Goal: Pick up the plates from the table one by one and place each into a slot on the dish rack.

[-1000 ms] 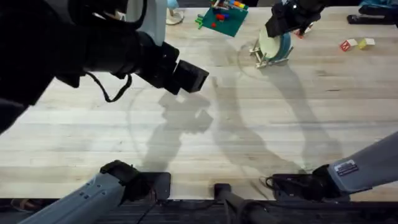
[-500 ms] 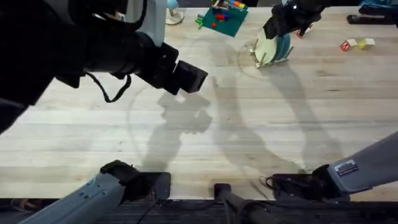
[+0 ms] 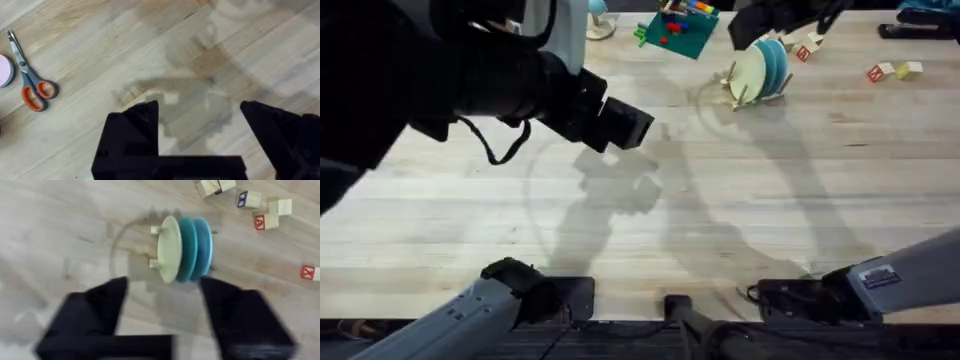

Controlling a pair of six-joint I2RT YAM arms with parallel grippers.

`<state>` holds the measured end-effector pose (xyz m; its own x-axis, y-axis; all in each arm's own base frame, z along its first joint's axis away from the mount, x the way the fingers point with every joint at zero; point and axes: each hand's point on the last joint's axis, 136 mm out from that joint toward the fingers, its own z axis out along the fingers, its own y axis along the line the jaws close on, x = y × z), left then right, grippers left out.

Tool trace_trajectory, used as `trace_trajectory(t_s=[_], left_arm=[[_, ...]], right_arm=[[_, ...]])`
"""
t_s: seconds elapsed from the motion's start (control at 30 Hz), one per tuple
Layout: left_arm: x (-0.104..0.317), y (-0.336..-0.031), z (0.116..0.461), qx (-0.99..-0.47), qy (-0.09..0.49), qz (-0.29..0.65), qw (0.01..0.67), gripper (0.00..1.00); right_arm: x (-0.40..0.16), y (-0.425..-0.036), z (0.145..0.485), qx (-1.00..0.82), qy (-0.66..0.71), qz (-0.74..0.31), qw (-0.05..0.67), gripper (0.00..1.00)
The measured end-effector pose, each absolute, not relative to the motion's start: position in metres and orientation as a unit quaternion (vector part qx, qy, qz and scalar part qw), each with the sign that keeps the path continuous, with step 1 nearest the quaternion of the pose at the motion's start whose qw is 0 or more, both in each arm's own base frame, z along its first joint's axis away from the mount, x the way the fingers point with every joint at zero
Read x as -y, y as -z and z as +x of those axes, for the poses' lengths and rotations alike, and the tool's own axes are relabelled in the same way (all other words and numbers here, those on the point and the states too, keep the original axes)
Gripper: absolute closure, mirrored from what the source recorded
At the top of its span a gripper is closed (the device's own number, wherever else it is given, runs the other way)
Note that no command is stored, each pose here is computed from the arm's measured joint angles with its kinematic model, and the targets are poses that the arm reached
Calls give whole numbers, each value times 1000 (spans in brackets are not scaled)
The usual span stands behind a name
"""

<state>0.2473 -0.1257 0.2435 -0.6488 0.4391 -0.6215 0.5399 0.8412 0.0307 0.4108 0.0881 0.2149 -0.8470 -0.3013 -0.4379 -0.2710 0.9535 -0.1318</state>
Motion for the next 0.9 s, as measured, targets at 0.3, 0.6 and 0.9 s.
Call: trace_trajectory(t_s=[0.3,0.6,0.9], left_arm=[[126,-244,247,-904,79,271,320,6],[126,-244,247,-904,79,271,320,6],[126,-244,247,-904,79,271,320,7]], right_arm=[[-77,-255,363,-960,31,-147,234,6],[-61,-289,304,-955,19,-115,274,5],[-66,-254,261,-970,-23,-105,219,5]])
